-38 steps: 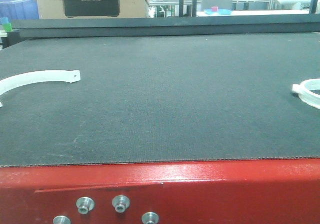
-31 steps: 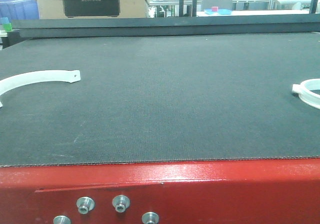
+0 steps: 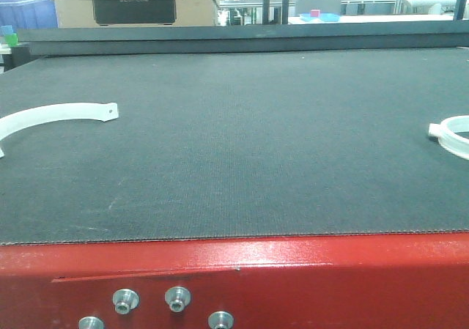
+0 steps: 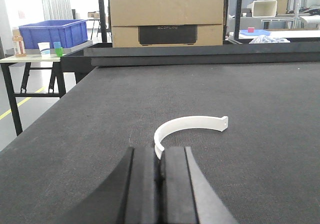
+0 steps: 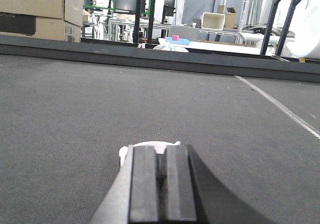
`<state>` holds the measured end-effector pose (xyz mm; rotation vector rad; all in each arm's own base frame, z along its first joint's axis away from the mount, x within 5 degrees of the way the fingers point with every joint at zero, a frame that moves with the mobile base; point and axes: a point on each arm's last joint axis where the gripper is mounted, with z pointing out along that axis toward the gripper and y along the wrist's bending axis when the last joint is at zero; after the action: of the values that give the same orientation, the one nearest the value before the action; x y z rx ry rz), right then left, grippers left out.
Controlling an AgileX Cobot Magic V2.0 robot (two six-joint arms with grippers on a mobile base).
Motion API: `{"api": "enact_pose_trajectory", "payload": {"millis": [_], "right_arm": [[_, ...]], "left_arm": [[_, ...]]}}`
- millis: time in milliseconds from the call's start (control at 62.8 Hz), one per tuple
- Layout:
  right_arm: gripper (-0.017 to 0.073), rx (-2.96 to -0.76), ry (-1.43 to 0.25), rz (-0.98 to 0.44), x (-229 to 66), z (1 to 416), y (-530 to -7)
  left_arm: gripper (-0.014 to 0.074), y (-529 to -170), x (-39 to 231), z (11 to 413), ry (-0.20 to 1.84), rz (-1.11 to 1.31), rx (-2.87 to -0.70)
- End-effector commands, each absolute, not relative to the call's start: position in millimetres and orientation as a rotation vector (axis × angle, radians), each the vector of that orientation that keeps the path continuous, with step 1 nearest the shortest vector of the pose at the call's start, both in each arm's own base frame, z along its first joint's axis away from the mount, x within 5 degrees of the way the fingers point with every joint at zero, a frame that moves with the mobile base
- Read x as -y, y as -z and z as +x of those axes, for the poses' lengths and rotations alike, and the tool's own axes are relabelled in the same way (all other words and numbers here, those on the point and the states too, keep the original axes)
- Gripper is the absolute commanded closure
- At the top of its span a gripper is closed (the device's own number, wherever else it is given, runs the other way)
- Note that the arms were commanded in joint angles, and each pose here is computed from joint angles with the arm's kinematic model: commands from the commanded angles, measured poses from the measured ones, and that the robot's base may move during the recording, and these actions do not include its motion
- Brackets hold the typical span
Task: Grab PVC pipe and place in blue bin
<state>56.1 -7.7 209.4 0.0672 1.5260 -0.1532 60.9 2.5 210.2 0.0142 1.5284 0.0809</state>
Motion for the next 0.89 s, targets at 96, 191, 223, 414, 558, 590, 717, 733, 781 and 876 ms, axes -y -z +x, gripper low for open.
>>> {"api": "enact_pose_trajectory", "payload": {"millis": [96,191,223,414,558,590,717,733,781,876], "right_arm": [[0.0721,-1.499,0.151,0.067,7.7,55.7,-211.8],[0.0721,-1.499,0.151,0.067,7.7,55.7,-211.8],[0.0721,-1.499,0.151,0.067,7.7,55.7,-211.8],[0.0721,-1.499,0.151,0.067,7.7,55.7,-211.8],[0.0721,-1.494,0.152,0.067,7.7,55.7,-212.2],[0.0721,-1.494,0.152,0.067,7.7,55.7,-212.2],[0.0721,-1.49,0.153,0.067,7.8,55.6,-212.7],[0.0721,-1.472,0.155,0.068,7.9,55.5,-214.3],[0.0721,-1.455,0.157,0.069,8.1,55.3,-215.8],[0.0721,-1.397,0.165,0.072,8.6,54.4,-221.0]], "left_arm": [[0.0704,-212.5,-2.8,60.6,-0.04,-0.029,-1.509],[0.0704,-212.5,-2.8,60.6,-0.04,-0.029,-1.509],[0.0704,-212.5,-2.8,60.6,-0.04,-0.029,-1.509],[0.0704,-212.5,-2.8,60.6,-0.04,-0.029,-1.509],[0.0704,-212.7,-2.8,60.6,-0.024,-0.046,-1.507],[0.0704,-212.7,-2.8,60.6,-0.021,-0.048,-1.507],[0.0704,-212.5,-2.8,60.6,-0.021,-0.049,-1.509],[0.0704,-212.5,-2.8,60.6,-0.021,-0.049,-1.509],[0.0704,-212.5,-2.8,60.6,-0.021,-0.049,-1.509],[0.0704,-212.5,-2.9,60.6,-0.006,-0.064,-1.508]]}}
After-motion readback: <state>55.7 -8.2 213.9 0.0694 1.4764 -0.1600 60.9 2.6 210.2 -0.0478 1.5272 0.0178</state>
